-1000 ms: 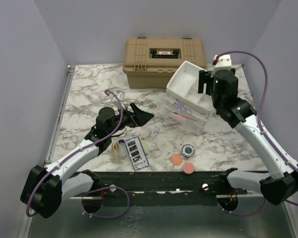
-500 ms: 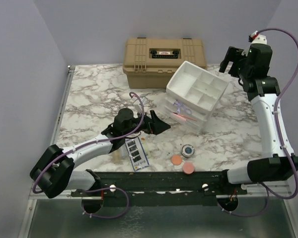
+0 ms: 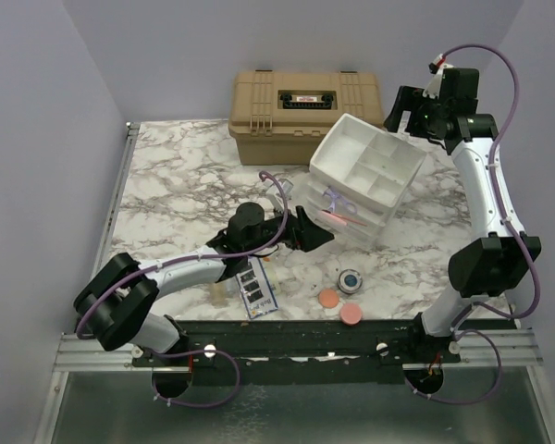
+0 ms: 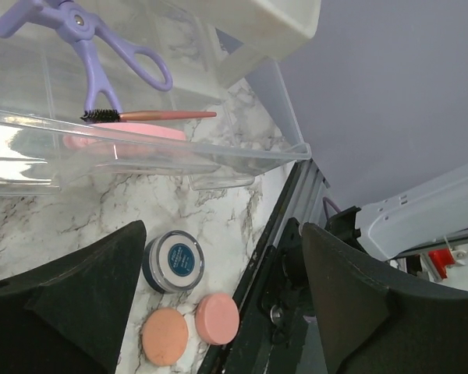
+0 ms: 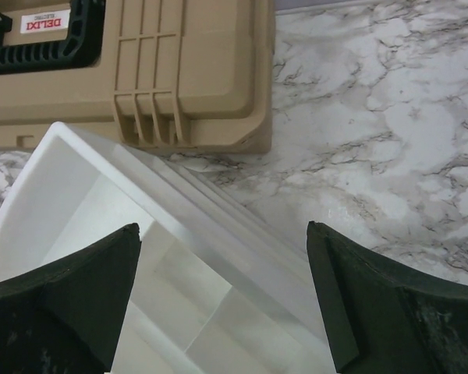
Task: Organize the makeup
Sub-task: Place the makeup brush in the drawer, then close the drawer in the storage box.
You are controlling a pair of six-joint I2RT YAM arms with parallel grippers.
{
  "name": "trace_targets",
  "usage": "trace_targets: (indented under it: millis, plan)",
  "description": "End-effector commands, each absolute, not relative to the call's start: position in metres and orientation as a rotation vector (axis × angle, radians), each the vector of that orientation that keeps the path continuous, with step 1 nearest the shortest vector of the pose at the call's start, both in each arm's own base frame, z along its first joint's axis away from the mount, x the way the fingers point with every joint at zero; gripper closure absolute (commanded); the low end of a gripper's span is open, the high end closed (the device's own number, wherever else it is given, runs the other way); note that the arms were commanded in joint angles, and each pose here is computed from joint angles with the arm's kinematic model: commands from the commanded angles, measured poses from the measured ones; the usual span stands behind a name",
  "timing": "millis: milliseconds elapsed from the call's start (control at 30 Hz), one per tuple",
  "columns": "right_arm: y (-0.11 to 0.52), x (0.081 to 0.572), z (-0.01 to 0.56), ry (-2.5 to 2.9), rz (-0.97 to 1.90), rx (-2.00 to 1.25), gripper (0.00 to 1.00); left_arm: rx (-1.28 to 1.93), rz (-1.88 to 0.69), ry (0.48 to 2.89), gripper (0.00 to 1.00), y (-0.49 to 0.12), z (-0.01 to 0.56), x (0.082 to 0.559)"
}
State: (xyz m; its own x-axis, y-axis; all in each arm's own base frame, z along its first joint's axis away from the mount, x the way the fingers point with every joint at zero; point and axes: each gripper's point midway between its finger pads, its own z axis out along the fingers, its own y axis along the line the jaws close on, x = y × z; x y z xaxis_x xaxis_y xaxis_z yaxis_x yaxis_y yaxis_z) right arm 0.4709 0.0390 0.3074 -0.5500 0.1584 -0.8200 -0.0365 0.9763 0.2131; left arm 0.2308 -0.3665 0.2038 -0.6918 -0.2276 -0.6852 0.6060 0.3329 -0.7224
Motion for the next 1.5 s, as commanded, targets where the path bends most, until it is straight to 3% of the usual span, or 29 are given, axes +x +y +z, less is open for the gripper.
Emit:
trace_targets:
  millis: [0, 800, 1467]
  plan:
    - [0.053, 0.47, 0.319, 2.117, 0.346, 0.0, 0.06, 0.338, -1.444, 1.787, 0.2, -0.377, 0.218, 0.237]
    - [0.065, 0.446, 0.273, 2.229, 0.467, 0.001, 0.06, 0.364, -1.425, 1.734, 0.64, -0.409, 0.22, 0.262]
    - [0.06, 0.428, 0.277, 2.205, 0.46, 0.119, 0.08, 0.225, -1.396, 1.681, 0.7, -0.434, 0.214, 0.309]
